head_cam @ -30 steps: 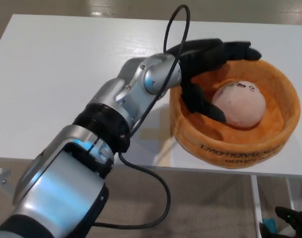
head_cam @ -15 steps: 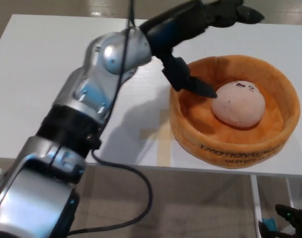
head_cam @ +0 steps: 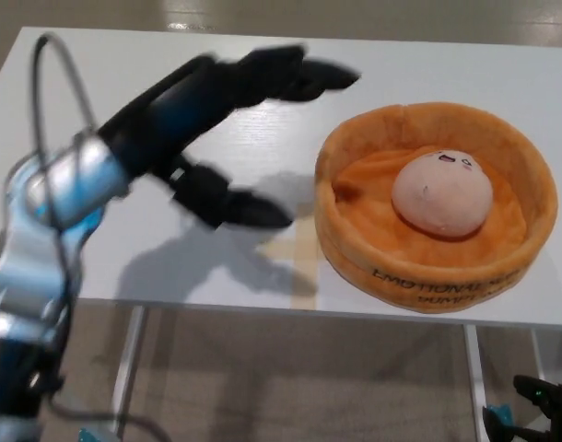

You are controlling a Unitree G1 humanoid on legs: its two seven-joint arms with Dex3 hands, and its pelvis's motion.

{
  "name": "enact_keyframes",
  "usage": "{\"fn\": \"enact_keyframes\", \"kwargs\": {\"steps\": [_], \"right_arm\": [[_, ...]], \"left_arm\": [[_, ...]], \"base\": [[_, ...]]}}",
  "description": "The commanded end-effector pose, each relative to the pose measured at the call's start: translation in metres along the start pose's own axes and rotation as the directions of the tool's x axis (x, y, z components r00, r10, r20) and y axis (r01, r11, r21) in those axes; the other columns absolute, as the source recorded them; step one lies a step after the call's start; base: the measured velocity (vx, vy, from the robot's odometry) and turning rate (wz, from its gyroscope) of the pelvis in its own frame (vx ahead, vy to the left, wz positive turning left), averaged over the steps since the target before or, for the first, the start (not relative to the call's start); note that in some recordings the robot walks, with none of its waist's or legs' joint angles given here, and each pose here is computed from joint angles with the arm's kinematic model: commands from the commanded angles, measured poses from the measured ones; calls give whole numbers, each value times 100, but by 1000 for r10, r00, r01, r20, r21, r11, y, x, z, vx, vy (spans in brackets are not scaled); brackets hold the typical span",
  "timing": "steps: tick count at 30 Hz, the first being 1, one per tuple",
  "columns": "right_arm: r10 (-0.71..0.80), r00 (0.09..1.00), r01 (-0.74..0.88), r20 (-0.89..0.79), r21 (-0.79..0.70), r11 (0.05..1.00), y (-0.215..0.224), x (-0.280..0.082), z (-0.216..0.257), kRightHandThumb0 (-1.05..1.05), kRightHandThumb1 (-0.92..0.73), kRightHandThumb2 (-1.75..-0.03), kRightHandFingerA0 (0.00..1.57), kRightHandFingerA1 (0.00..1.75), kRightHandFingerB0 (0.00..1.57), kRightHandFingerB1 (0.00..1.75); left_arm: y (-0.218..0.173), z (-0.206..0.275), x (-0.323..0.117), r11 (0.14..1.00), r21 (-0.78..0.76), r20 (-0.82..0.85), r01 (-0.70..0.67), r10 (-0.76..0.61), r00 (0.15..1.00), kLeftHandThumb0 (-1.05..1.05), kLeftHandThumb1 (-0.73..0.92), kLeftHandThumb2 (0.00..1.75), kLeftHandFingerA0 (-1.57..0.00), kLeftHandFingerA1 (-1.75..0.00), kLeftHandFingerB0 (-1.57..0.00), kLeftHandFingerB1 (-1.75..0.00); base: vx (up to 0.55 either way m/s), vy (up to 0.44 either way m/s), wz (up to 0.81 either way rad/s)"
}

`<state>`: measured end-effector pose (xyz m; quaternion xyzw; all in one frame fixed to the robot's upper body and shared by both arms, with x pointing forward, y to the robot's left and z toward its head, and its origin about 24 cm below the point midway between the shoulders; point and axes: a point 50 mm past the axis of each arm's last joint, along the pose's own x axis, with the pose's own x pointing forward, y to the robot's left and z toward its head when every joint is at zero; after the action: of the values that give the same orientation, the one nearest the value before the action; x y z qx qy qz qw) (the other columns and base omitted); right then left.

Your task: Use the left hand to pick up the pink round toy on the left and place it inside the orange plate on the desk.

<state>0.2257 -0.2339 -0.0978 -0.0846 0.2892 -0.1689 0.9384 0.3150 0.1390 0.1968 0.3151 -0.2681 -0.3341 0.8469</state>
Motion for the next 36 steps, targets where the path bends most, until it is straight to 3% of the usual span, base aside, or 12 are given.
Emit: {"fn": "enact_keyframes", "kwargs": {"steps": [1, 4, 5, 6, 10, 12, 13, 22, 25, 26, 29, 36], "right_arm": [[-2, 999, 2, -37, 18, 1000, -6, -2, -8, -39, -33, -97, 52, 85, 24, 68], [-1, 999, 1, -36, 5, 1000, -7, -2, -8, -39, -34, -97, 46, 81, 23, 67], [-3, 999, 3, -37, 4, 1000, -7, -2, -8, -39, -46, -80, 39, 109, 16, 85], [-4, 999, 4, -38, 3, 1000, -6, -2, -8, -37, -34, -97, 48, 82, 24, 66], [-5, 999, 6, -36, 8, 1000, -5, -1, -7, -39, -33, -97, 49, 83, 23, 67], [-7, 999, 8, -36, 6, 1000, -5, -1, -7, -40, -44, -81, 40, 113, 16, 86], [-5, 999, 5, -39, 9, 1000, -4, -1, -7, -39, -34, -97, 46, 81, 22, 66], [6, 999, -5, -37, 13, 1000, -4, -2, -8, -41, -34, -97, 49, 83, 24, 68], [5, 999, -5, -37, 9, 1000, -5, -2, -8, -41, -34, -97, 47, 82, 24, 67], [4, 999, -3, -40, 15, 1000, -5, -2, -8, -44, -45, -81, 39, 108, 16, 88], [5, 999, -5, -41, 11, 1000, -5, -2, -8, -40, -33, -97, 50, 83, 25, 68], [4, 999, -4, -41, -6, 1000, -4, -3, -11, -40, -44, -80, 44, 112, 19, 86]], "left_arm": [[-43, 42, -118, 901, -367, 201, 231, -166, 965, -53, 51, 55, -38, -38, -36, -33], [-59, 33, -135, 859, -463, 148, 219, -169, 974, -54, 53, 56, -35, -36, -38, -33], [-65, 31, -140, 841, -494, 139, 220, -174, 975, -54, 55, 57, -34, -36, -35, -32], [-71, 29, -144, 827, -517, 128, 221, -181, 975, -55, 56, 58, -34, -35, -35, -32], [-93, 22, -155, 777, -589, 72, 223, -224, 972, -61, 57, 58, -34, -36, -34, -32], [-102, 19, -159, 767, -601, 51, 223, -242, 969, -61, 45, 84, -30, -51, -23, -44], [-108, 16, -160, 765, -605, 29, 220, -255, 967, -62, 45, 84, -35, -52, -23, -43], [-151, -38, -172, 716, -695, -235, 74, -323, 917, -56, 44, 87, -39, -56, -20, -44], [-159, -59, -176, 716, -698, -300, 28, -328, 896, -63, 59, 59, -40, -41, -31, -33], [-165, -76, -181, 728, -684, -380, -44, -304, 874, -62, 57, 59, -48, -42, -36, -35], [-176, -108, -192, 740, -638, -560, -214, -254, 789, -61, 59, 58, -52, -42, -38, -34], [-187, -144, -208, 741, -520, -779, -426, -207, 592, -59, 57, 58, -56, -41, -45, -36]], "base": [[0, 0, 0], [0, 0, 0], [0, 0, 0], [0, 0, 0], [0, 0, 0], [0, 0, 0], [0, 0, 0], [0, 0, 0], [0, 0, 0], [0, 0, 0], [0, 0, 0], [0, 0, 0]]}}
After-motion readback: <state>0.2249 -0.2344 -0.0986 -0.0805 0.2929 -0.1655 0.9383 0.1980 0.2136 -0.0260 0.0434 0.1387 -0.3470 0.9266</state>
